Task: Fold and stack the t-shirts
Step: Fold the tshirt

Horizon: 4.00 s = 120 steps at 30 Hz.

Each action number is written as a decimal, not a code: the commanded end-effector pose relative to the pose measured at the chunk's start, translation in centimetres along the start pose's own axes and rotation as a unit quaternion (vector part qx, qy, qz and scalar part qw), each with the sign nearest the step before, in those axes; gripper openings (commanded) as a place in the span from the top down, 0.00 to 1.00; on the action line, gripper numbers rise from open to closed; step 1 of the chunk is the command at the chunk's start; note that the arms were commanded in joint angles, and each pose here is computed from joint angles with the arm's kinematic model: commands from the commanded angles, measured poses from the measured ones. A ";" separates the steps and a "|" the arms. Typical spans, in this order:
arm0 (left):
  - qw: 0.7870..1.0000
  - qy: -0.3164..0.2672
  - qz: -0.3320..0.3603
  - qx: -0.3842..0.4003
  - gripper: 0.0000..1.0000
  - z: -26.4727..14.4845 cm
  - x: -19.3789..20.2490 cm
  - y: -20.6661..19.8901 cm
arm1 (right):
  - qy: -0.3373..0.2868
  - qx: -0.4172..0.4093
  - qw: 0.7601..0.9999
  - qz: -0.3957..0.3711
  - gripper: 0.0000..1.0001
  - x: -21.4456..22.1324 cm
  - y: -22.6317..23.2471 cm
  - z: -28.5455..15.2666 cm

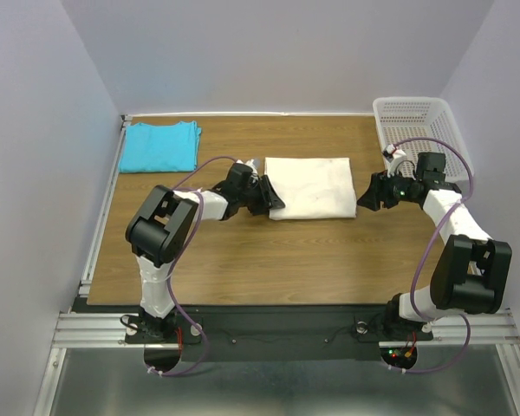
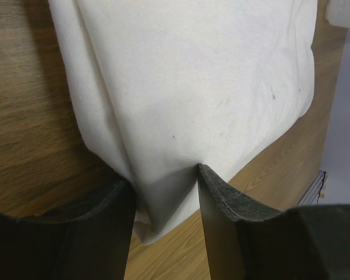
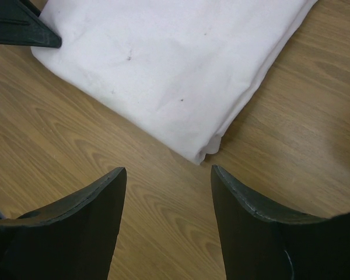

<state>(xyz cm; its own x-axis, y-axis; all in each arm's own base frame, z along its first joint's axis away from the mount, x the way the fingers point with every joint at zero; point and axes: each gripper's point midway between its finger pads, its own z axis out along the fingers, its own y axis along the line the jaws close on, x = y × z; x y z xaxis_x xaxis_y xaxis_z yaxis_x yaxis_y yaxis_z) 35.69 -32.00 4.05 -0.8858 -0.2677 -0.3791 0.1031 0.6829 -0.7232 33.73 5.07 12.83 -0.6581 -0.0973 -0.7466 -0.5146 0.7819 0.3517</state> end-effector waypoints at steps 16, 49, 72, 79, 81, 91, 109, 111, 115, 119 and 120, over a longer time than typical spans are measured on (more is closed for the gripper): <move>0.986 -0.055 0.101 -0.117 0.14 -6.4 -4.2 1.1 | -0.026 -0.001 1.000 -0.018 0.34 -1.0 0.4 -0.9; 0.997 0.053 0.047 -0.039 0.18 4.1 -7.6 -0.1 | -0.025 0.006 1.000 -0.016 0.34 -0.9 -0.1 -0.9; 0.997 0.074 0.019 0.023 0.76 5.4 -6.2 -1.1 | -0.027 0.012 0.999 -0.014 0.34 -1.0 -0.4 -1.2; 0.994 0.062 0.022 0.085 1.00 4.7 -6.4 -3.2 | -0.028 0.014 0.999 -0.012 0.34 -1.0 -0.7 -1.3; 0.991 0.045 0.029 0.120 1.00 3.5 -7.3 -4.8 | -0.029 0.014 0.999 -0.012 0.34 -1.0 -0.7 -1.4; 0.982 -0.008 -0.023 0.188 1.00 -2.2 -11.4 -9.0 | -0.028 0.006 1.000 -0.012 0.34 -0.7 -0.5 -1.3; 0.993 -0.015 0.017 0.118 1.00 -2.6 -13.3 -7.7 | -0.026 0.002 1.000 -0.010 0.34 -0.5 -0.5 -1.1; 0.996 -0.017 0.037 0.084 1.00 -2.5 -13.4 -6.4 | -0.026 0.003 1.000 -0.010 0.34 -0.5 -0.5 -1.1; 0.997 -0.020 0.074 0.021 1.00 -2.7 -13.9 -3.9 | -0.025 0.002 1.000 -0.009 0.34 -0.5 -0.5 -1.0; 0.993 -0.029 0.109 -0.034 1.00 -3.7 -15.3 -1.7 | -0.024 0.002 1.000 -0.008 0.34 -0.5 -0.6 -1.0; 0.992 -0.035 0.110 -0.051 1.00 -4.1 -15.9 -1.0 | -0.024 0.002 1.000 -0.009 0.34 -0.5 -0.6 -1.0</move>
<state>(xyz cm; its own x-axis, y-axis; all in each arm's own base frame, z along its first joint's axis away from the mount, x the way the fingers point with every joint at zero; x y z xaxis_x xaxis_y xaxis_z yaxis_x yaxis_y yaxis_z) 45.88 -28.91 10.55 -0.8770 -0.1979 -0.4378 0.1809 0.7082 -0.6824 33.44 4.06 12.75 -0.6564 -0.0761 -0.7506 -0.4989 0.7901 0.3562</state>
